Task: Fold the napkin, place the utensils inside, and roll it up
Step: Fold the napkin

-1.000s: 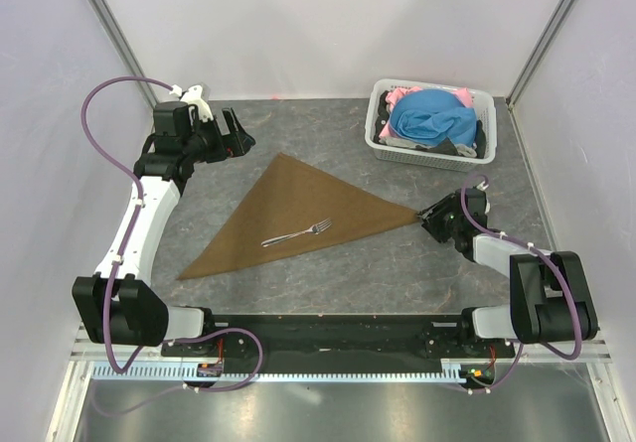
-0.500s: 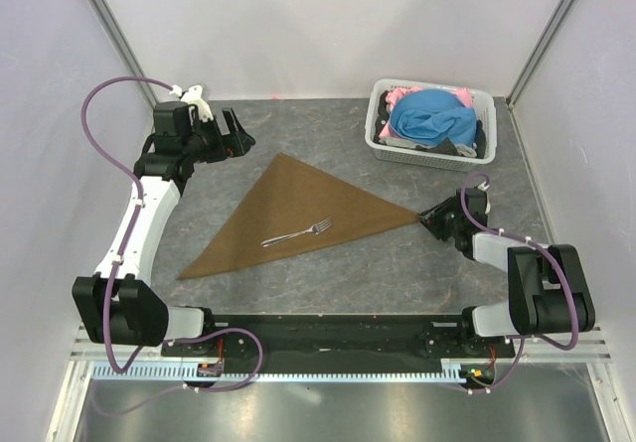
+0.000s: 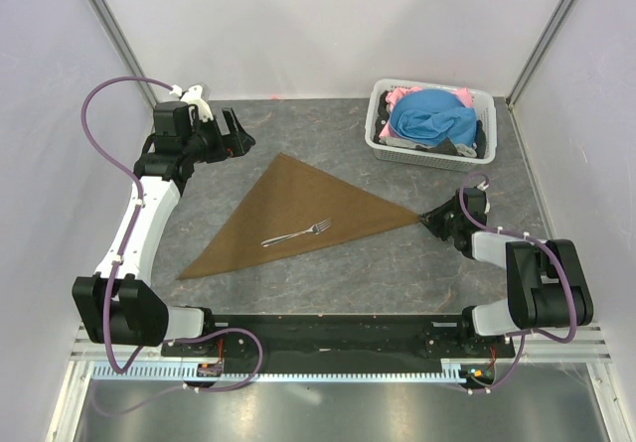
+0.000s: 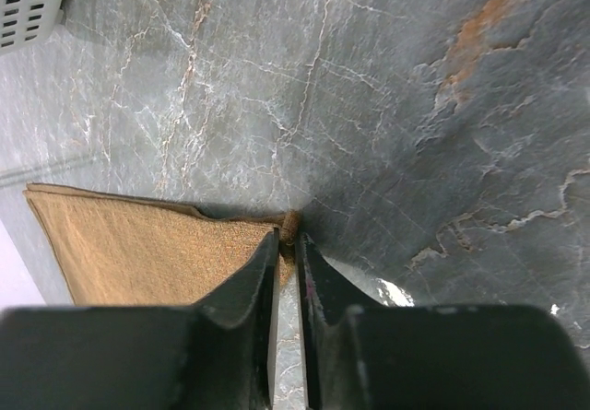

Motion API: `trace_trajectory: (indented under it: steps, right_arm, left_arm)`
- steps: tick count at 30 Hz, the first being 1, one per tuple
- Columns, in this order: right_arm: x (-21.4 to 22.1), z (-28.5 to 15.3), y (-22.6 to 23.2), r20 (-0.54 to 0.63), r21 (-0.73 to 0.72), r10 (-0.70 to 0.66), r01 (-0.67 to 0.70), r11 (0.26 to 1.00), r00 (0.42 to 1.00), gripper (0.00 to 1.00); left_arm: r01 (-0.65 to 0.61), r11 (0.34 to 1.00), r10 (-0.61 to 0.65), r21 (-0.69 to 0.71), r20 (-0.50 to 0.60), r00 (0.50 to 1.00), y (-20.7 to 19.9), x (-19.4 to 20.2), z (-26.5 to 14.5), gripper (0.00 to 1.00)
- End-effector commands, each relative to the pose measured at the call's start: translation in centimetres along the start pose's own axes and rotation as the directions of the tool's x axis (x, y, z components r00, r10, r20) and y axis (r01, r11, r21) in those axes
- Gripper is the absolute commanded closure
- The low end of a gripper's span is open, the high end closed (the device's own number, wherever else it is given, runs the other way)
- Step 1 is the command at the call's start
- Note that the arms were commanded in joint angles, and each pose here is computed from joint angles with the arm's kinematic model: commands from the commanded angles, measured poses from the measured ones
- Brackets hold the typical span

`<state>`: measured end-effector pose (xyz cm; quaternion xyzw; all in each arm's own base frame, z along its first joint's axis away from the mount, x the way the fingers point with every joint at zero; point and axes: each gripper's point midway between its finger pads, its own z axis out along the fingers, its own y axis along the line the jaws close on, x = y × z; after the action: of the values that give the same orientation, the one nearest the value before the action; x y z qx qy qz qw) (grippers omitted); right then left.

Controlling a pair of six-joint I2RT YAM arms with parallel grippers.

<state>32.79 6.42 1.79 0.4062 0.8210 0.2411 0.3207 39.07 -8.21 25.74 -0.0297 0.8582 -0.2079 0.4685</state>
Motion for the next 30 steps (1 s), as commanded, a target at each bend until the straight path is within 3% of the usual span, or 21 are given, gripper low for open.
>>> trace_trajectory:
  steps: [1,7,19,30]
  right_arm:
    - [0.8,0.2,-2.7,-0.024,0.1,-0.025,0.027,0.995,0.999,0.9]
    - [-0.5,-0.2,-0.9,0.016,0.046,-0.057,0.056,0.997,0.998,1.0]
    - [-3.2,-4.7,6.7,0.2,-0.197,-0.172,0.212,0.957,0.965,1.0]
    - [4.0,-6.6,16.4,0.172,-0.405,-0.307,0.352,0.844,0.936,1.0]
  left_arm:
    - [0.001,1.0,-0.002,0.023,0.052,0.999,-0.6,-1.5,-0.3,0.03]
    - [0.001,1.0,-0.002,0.022,0.05,0.999,-0.6,-1.4,-0.3,0.03]
    - [0.002,1.0,-0.004,0.027,0.05,0.999,-0.7,-1.4,-0.3,0.03]
    - [0.008,0.999,-0.01,0.033,0.047,0.999,-0.7,-1.3,-0.2,0.03]
